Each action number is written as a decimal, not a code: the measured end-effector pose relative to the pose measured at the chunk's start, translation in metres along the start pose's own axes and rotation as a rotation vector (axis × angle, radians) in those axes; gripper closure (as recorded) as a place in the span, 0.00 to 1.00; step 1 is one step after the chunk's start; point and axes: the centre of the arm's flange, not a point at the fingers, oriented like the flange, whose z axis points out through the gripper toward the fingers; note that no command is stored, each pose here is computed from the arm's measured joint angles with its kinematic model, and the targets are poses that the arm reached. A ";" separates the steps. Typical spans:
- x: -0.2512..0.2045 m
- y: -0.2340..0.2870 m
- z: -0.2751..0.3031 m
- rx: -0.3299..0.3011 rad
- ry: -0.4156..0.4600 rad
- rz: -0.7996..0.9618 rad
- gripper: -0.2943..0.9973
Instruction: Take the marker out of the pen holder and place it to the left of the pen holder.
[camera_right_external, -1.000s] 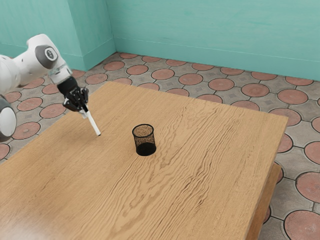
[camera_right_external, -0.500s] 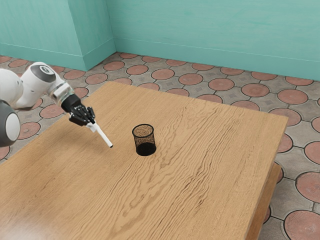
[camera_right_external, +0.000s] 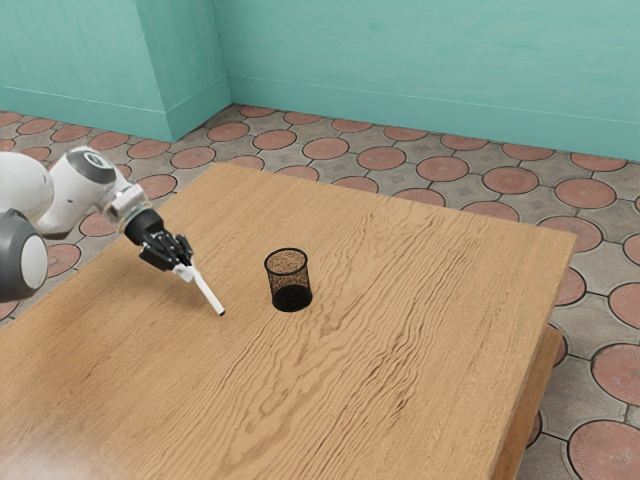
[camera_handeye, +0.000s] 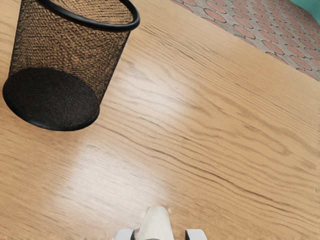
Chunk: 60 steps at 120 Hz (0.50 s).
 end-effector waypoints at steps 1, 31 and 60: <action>-0.001 0.000 0.000 0.000 -0.001 -0.002 0.71; 0.043 0.025 -0.009 -0.005 -0.097 0.024 0.38; 0.336 0.251 0.023 0.225 -0.874 0.222 0.28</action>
